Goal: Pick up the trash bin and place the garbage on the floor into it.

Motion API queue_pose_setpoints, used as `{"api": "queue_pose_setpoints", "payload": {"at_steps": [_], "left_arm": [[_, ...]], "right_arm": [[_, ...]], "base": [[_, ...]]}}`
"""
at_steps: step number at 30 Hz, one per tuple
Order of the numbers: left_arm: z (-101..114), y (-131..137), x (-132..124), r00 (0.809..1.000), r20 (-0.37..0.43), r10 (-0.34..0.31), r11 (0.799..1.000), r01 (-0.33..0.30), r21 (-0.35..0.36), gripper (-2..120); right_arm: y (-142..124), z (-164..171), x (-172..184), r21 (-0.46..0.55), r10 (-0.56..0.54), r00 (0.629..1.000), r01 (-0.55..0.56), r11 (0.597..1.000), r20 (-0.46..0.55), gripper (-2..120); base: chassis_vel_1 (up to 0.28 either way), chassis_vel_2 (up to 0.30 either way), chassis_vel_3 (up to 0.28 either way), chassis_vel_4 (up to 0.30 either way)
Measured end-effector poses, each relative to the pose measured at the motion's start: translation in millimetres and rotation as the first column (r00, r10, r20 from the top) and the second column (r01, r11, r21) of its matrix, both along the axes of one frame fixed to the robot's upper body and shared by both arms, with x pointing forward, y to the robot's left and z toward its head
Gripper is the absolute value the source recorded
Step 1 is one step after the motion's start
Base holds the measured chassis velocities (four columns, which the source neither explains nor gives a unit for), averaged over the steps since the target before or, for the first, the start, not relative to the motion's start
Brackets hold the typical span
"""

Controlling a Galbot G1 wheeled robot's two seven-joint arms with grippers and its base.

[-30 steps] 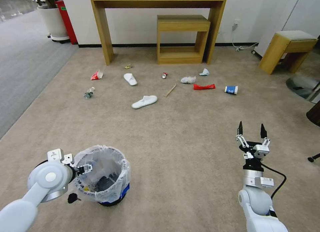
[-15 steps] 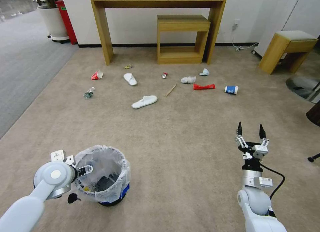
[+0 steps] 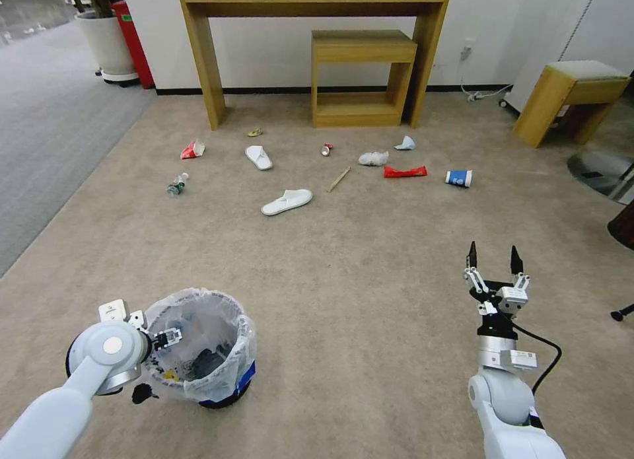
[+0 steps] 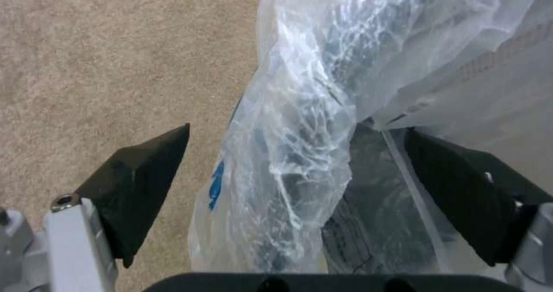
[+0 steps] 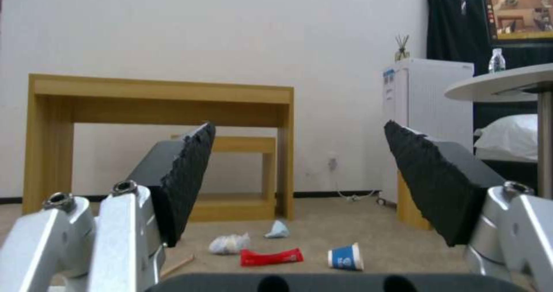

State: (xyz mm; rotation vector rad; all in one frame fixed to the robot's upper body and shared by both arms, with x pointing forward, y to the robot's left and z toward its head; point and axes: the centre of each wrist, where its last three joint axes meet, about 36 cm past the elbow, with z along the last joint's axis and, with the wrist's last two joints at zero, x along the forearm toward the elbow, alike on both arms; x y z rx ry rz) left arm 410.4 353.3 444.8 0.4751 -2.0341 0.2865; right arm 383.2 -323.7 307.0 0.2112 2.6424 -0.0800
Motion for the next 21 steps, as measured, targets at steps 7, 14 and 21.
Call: {"api": "queue_pose_setpoints", "payload": {"at_steps": [7,14,21], "left_arm": [[-5,1,0,1.0,-0.008,0.011,1.0,-0.011,-0.002,93],[-9,2,-3,1.0,-0.014,0.011,1.0,-0.011,-0.003,70],[-11,2,-8,1.0,-0.016,0.004,1.0,-0.004,-0.006,41]], "right_arm": [[0,0,-1,-0.001,0.0,1.0,0.0,1.0,0.001,76],[0,1,-1,-0.002,0.001,1.0,-0.001,1.0,0.004,76],[0,2,-1,-0.003,0.0,1.0,0.0,1.0,0.008,76]], "base": [[0.0,0.0,0.0,0.0],[0.0,0.0,0.0,0.0],[0.0,0.0,0.0,0.0]]}}
